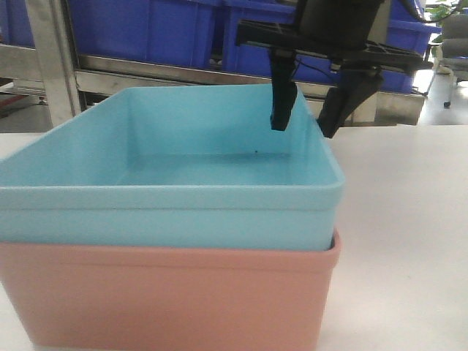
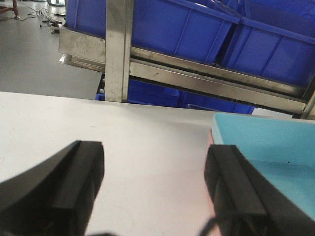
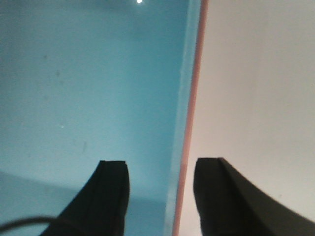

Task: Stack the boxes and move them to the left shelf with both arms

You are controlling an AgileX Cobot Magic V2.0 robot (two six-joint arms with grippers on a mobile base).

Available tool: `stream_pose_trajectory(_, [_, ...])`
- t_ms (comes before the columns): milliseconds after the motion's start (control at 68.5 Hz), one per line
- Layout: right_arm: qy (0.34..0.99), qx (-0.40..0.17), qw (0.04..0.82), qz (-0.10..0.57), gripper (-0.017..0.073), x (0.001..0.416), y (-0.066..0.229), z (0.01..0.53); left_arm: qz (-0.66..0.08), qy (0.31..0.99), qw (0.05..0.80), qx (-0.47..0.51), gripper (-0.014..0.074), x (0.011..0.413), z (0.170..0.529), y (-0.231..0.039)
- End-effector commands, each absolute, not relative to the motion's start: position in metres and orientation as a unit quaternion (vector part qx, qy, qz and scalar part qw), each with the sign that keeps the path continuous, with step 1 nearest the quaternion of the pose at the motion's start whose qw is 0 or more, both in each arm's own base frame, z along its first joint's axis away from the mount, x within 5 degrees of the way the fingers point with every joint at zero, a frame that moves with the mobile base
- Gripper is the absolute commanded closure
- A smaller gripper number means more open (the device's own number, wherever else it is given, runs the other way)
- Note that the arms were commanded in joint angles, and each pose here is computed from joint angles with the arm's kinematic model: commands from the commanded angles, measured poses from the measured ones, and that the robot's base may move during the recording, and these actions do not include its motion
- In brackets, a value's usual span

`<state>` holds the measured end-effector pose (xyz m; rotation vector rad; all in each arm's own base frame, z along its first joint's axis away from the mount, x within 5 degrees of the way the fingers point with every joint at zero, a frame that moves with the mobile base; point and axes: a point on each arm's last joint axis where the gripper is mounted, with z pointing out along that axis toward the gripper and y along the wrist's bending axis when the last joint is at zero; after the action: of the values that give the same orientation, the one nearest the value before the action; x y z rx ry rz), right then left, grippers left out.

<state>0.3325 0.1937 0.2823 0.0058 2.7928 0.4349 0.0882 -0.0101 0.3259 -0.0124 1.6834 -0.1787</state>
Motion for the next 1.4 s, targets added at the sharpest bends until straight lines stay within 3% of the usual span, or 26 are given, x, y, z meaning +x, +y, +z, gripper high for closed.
stream_pose_trajectory(0, [0.955,-0.02,0.235,0.177,0.0153,0.325,0.188,0.331,-0.08,0.712,0.697,-0.018,0.0242,0.088,0.341,-0.008])
stream_pose_trajectory(555, [0.964,-0.026,0.22,0.15,0.0152,0.309,0.176,0.345,-0.147,0.703,0.693,-0.063,0.0242,0.088,0.343,-0.011])
stream_pose_trajectory(803, [0.963,-0.026,0.22,0.15,0.0152,0.309,0.176,0.345,-0.153,0.747,0.647,-0.018,0.0239,0.093,0.354,-0.019])
stream_pose_trajectory(1125, [0.964,-0.005,0.216,0.155,0.0152,0.308,0.177,0.345,-0.167,0.833,0.526,0.046,0.0237,0.159,0.383,-0.031])
stream_pose_trajectory(1388, [0.969,-0.006,0.215,0.123,0.0152,0.301,0.184,0.343,-0.189,0.859,0.463,0.11,0.0237,0.213,0.392,-0.063])
